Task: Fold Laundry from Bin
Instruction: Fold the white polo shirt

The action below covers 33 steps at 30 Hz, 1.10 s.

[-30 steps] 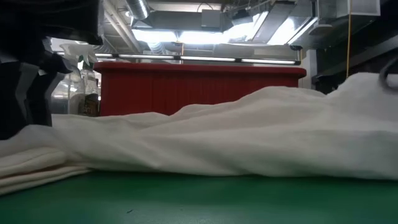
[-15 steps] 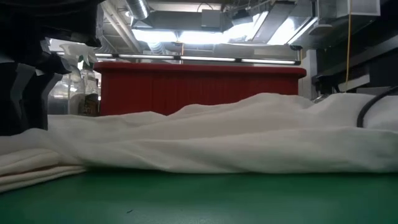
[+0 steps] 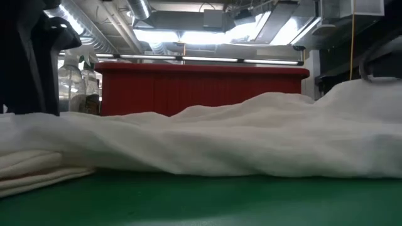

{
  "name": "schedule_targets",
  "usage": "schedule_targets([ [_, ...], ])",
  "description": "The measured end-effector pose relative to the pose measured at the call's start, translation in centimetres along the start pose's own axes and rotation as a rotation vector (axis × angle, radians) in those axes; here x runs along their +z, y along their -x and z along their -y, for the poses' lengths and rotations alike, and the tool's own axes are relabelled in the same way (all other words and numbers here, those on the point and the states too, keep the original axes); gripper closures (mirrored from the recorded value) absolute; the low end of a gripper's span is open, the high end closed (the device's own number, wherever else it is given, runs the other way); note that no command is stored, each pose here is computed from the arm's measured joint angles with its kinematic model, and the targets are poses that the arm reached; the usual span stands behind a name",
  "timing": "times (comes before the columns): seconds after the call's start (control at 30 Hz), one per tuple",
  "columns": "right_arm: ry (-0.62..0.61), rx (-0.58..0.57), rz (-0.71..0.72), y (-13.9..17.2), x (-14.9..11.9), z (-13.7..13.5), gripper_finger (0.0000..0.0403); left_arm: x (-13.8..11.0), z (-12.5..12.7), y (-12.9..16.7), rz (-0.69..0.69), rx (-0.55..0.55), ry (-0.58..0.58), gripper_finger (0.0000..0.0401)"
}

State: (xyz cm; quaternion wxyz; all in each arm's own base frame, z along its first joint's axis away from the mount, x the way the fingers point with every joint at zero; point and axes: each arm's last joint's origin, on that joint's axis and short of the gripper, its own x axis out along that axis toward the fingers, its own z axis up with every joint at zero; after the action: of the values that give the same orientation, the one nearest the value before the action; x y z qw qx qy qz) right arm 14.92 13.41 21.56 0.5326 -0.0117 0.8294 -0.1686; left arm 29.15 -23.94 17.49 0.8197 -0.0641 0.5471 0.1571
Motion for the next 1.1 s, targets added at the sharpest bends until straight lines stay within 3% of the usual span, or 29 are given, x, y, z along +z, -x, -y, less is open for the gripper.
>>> schedule_targets([
  [0.13,-0.004,0.069,0.068,3.0,-0.3,-0.3,0.0396,0.2,0.1,0.2,0.011,-0.008,0.005,0.0299],
  [0.4,-0.028,0.253,0.401,7.9,0.4,-1.5,0.0395,1.3,-0.6,-0.2,0.093,0.055,0.035,0.0299],
  [0.53,0.085,0.399,0.546,8.5,1.2,-3.4,0.0395,2.3,-1.2,-0.6,0.118,0.073,0.069,0.0299],
  [0.67,0.206,0.466,0.597,7.5,1.2,-5.3,0.0395,3.2,-1.4,-0.9,0.143,0.045,0.111,0.0299],
  [0.77,0.224,0.435,0.573,5.8,0.9,-5.9,0.0395,3.6,-1.3,-1.0,0.156,0.03,0.126,0.0299],
  [1.1,-0.016,0.249,0.407,-1.8,0.9,-5.0,0.0395,2.8,-1.3,-2.2,0.146,-0.008,0.114,0.0299],
])
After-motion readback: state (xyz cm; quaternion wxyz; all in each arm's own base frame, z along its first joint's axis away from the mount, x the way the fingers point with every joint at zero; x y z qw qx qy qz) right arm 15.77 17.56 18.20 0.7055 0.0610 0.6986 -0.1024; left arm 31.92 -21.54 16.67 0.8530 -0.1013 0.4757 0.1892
